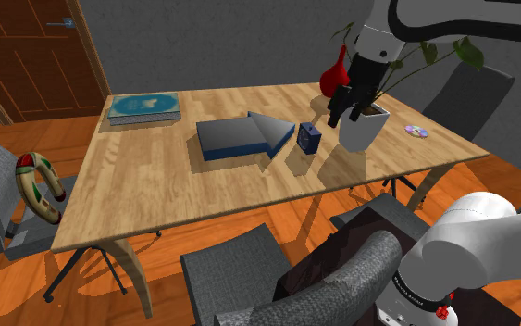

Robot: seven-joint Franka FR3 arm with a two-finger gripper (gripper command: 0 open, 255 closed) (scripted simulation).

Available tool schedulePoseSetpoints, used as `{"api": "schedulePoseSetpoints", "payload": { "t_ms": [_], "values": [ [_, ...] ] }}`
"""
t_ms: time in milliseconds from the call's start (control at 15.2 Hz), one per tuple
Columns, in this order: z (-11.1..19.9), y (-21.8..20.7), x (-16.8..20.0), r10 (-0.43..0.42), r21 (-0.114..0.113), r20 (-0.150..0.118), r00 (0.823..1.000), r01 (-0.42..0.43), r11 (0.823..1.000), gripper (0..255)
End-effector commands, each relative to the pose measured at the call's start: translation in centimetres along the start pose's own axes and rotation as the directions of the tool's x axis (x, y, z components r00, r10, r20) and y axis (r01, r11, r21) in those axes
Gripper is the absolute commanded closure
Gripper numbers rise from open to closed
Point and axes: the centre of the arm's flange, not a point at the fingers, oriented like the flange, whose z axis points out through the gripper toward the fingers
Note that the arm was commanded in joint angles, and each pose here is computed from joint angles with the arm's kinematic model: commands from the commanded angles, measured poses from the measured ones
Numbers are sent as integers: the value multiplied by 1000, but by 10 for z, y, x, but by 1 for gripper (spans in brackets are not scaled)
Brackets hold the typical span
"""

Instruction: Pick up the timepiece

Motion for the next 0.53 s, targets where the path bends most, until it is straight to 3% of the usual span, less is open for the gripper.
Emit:
{"api": "schedulePoseSetpoints", "payload": {
  "t_ms": [0,462],
  "values": [
    [0,0,0,0,0,0,1000,0,1000,0],
    [47,45,66,35,-28,17,999,-34,999,0]
  ]
}}
